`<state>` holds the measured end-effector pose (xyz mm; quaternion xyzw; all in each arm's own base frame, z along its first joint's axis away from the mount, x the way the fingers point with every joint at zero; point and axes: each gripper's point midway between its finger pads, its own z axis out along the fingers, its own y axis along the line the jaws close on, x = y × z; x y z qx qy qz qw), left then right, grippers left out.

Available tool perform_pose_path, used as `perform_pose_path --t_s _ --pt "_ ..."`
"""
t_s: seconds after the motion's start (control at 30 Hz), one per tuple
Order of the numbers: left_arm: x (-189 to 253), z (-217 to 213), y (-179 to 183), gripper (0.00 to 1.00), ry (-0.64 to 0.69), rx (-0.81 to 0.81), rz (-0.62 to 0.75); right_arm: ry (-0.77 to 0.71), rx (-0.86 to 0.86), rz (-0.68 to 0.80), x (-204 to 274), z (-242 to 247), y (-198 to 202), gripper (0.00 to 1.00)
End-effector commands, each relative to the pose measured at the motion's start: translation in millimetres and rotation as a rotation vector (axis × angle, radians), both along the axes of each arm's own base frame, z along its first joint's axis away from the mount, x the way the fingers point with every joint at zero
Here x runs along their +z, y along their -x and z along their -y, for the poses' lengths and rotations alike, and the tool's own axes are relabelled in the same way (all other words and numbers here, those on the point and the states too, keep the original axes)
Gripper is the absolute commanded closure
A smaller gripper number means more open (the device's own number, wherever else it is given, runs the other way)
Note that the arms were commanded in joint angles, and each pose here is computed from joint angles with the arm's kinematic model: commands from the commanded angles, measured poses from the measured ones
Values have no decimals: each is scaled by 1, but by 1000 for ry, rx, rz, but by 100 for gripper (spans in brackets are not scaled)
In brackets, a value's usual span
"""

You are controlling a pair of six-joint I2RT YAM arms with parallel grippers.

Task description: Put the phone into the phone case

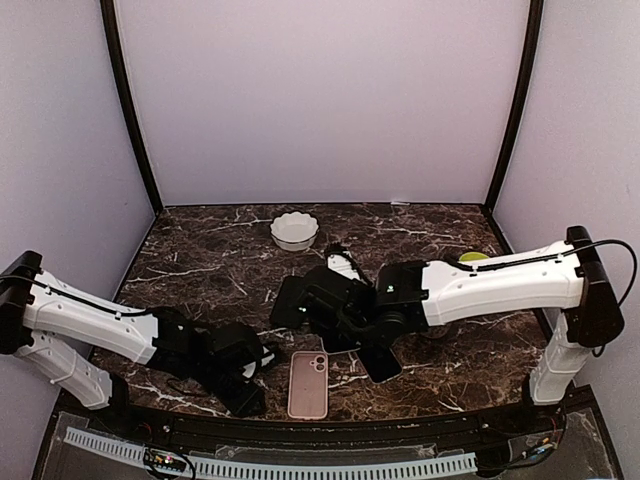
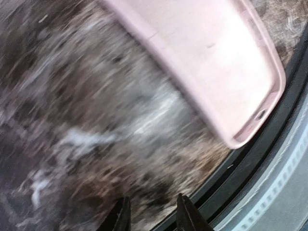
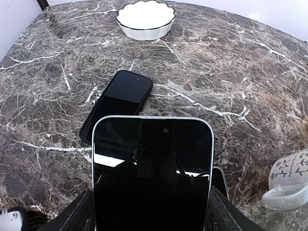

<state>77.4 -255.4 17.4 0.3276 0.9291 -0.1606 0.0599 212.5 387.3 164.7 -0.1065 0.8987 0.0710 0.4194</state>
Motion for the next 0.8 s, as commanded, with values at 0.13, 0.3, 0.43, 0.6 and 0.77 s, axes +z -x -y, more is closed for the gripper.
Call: perform_pose_path --t_s 0.13,0.3,0.43,0.6,0.77 --pt "-14 46 7 72 43 -57 -38 -74 -70 37 33 28 1 68" --pt "-14 80 2 72 90 -93 -31 -81 -93 59 40 45 1 68" --pt "-7 103 -8 72 126 -96 -1 -73 -95 69 43 54 2 68" --pt "4 101 -32 72 113 -28 52 -82 5 34 30 39 17 68" --pt "33 59 -56 66 195 122 99 -36 85 -15 -10 13 49 69"
